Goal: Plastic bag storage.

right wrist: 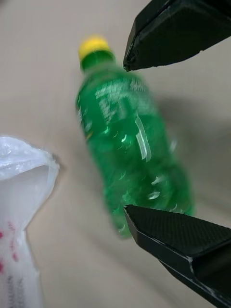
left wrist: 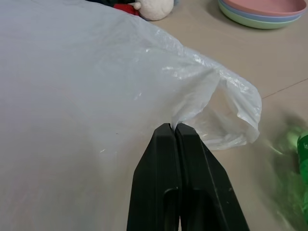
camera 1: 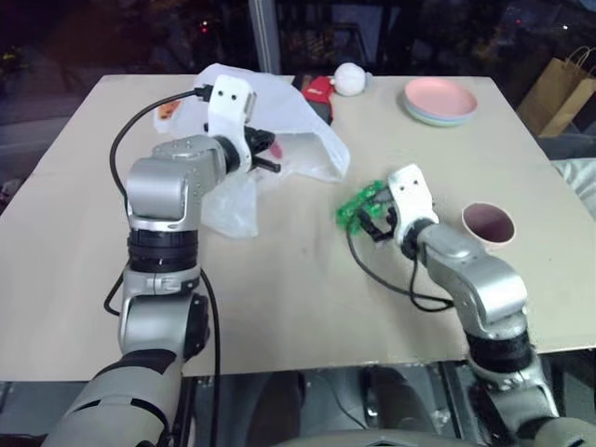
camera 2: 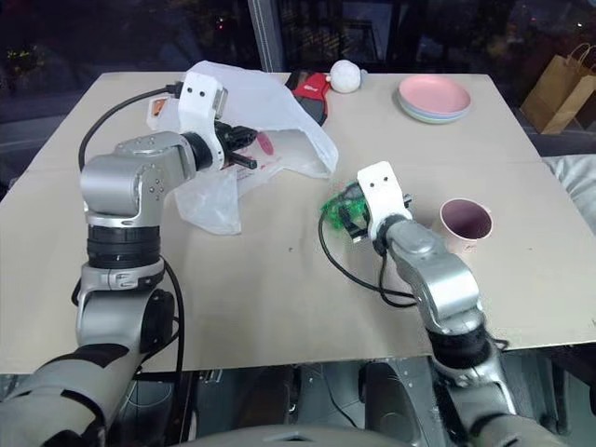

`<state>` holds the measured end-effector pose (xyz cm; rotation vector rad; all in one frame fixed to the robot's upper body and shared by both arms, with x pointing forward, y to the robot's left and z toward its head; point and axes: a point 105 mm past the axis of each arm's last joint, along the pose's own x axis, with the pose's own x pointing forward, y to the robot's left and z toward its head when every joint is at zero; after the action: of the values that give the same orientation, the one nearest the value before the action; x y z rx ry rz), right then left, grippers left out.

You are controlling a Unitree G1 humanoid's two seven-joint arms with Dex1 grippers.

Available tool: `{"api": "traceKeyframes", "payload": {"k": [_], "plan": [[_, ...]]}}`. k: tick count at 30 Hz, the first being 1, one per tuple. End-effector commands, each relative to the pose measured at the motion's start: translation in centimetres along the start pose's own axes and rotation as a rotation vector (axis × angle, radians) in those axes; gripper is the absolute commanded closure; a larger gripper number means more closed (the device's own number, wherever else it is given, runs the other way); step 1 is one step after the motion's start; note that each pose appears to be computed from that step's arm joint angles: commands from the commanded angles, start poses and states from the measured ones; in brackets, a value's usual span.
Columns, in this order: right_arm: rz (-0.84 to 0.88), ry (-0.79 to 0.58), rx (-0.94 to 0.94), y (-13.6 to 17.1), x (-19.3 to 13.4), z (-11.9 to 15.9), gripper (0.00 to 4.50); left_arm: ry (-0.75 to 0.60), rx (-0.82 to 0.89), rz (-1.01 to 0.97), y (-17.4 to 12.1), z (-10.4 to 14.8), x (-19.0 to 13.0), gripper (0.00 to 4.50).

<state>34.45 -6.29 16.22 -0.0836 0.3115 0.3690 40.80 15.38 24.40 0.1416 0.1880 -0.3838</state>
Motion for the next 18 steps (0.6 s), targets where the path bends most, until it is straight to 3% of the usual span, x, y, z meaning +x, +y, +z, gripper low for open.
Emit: {"api": "traceKeyframes", "payload": {"k": [1,5,12,18], "plan": [[-0.053,0.05,0.128,-0.7,0.5,1.0,0.0,-0.071,0.035,0.011,-0.3,2.4,-0.4,4.47],[-0.043,0.104,0.266,0.3,1.4,1.7,0.0,-0.062,0.037,0.013,-0.3,2.0,-0.1,4.47],[-0.213,0.24,0.231,-1.3,3.1,-0.6,0.0,-0.057,0.039,0.014,-0.6,1.8,0.0,4.47],[-0.103,0.291,0.374,1.0,4.3,-0.9,0.0,-0.058,0.026,0.016,-0.7,1.6,0.1,4.47]]}}
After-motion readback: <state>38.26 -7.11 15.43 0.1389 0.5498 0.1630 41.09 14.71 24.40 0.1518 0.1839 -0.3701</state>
